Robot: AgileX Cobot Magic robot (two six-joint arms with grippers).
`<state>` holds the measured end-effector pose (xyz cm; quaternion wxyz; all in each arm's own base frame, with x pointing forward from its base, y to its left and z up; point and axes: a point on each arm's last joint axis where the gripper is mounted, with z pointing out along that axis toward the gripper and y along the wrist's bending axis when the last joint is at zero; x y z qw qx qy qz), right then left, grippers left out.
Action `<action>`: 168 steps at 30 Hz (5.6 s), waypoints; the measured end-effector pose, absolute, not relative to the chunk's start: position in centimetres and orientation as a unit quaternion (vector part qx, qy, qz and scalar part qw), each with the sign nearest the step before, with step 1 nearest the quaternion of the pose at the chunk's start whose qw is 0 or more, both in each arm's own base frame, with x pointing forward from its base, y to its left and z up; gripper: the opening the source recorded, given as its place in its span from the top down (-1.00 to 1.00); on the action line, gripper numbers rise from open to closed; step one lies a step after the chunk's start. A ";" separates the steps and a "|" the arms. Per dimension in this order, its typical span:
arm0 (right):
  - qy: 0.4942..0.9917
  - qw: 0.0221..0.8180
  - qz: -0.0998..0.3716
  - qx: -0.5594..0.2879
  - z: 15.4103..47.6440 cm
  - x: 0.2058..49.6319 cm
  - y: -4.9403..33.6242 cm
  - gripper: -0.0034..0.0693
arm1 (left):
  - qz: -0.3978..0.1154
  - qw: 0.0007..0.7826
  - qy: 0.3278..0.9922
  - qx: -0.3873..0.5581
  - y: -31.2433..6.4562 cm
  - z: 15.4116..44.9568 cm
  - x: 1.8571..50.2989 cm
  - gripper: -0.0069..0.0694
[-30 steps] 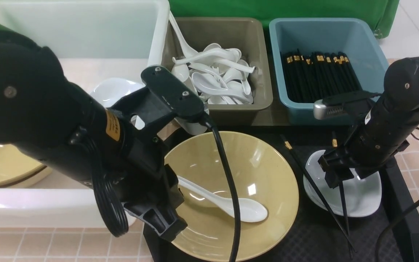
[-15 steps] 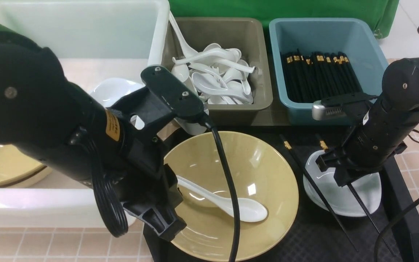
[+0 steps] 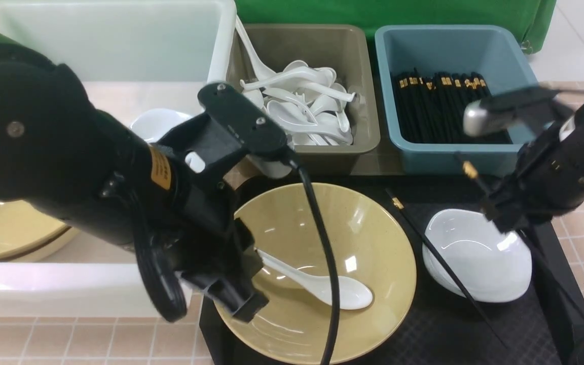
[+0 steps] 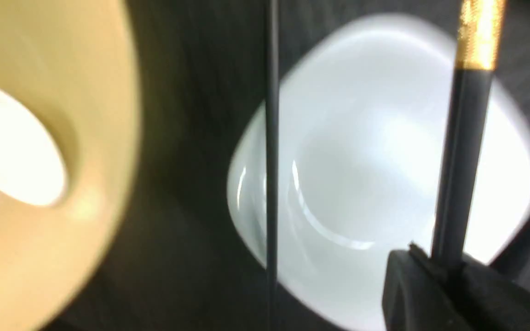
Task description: On brown table put chopsticks spoon bowls plates into blue grey white boxes.
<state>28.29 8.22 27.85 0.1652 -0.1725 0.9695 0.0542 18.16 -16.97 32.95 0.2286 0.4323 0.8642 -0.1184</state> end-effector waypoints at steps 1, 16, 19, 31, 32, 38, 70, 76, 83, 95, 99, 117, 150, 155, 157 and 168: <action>0.965 0.187 0.056 -0.172 28.7 28.2 8.2 0.66 | -0.119 0.238 0.864 0.427 -17.2 32.9 18.5 0.81; 0.900 0.406 0.074 -0.139 36.2 38.8 10.3 0.66 | -0.109 0.317 0.893 0.301 -14.8 32.4 27.6 0.81; 0.896 0.423 0.077 -0.106 35.4 42.4 9.8 0.66 | -0.108 0.346 0.882 0.301 -14.9 32.8 28.0 0.81; 0.933 0.351 0.070 -0.027 26.1 51.1 6.8 0.40 | -0.132 0.436 0.845 0.280 -15.6 34.2 29.1 0.81; 0.934 0.349 0.070 -0.027 25.9 51.1 6.8 0.36 | -0.132 0.436 0.845 0.281 -15.6 34.2 29.1 0.81; 0.950 0.301 0.063 -0.052 27.7 49.7 6.8 -0.26 | -0.141 0.434 0.841 0.290 -15.8 34.2 29.0 0.81; 0.951 0.056 0.048 -0.301 20.1 31.7 13.7 -0.38 | -0.147 0.360 0.857 0.338 -15.4 34.1 26.9 0.81; 0.951 0.079 0.047 -0.294 20.1 32.0 13.8 -0.35 | -0.146 0.361 0.856 0.341 -15.4 34.1 26.9 0.81; 0.952 0.080 0.030 -0.295 20.0 32.2 13.5 -0.20 | -0.145 0.361 0.855 0.343 -15.4 34.1 26.9 0.81; 0.954 0.056 0.025 -0.294 18.8 32.3 13.5 -0.15 | -0.144 0.361 0.854 0.344 -15.4 34.1 26.9 0.81; 0.954 0.054 0.025 -0.294 18.7 32.3 13.5 0.01 | -0.144 0.361 0.854 0.345 -15.4 34.1 26.9 0.81; 0.936 0.220 0.029 -0.275 28.5 32.3 12.0 0.67 | -0.151 0.395 0.849 0.318 -15.8 34.0 28.1 0.81; 0.949 0.270 0.047 -0.159 28.9 46.6 8.6 -0.33 | -0.161 0.471 0.788 0.362 -17.7 42.9 30.7 0.81; 0.931 0.229 0.082 -0.272 32.6 43.0 11.6 -0.28 | -0.128 0.434 0.801 0.393 -15.3 43.7 26.4 0.81; 0.923 0.227 0.087 -0.297 33.4 41.8 12.9 -0.26 | -0.116 0.420 0.812 0.389 -14.2 43.0 24.7 0.81; 0.848 0.184 0.110 -0.484 33.3 33.3 22.0 -0.23 | -0.063 0.390 0.860 0.323 -9.5 35.6 18.4 0.81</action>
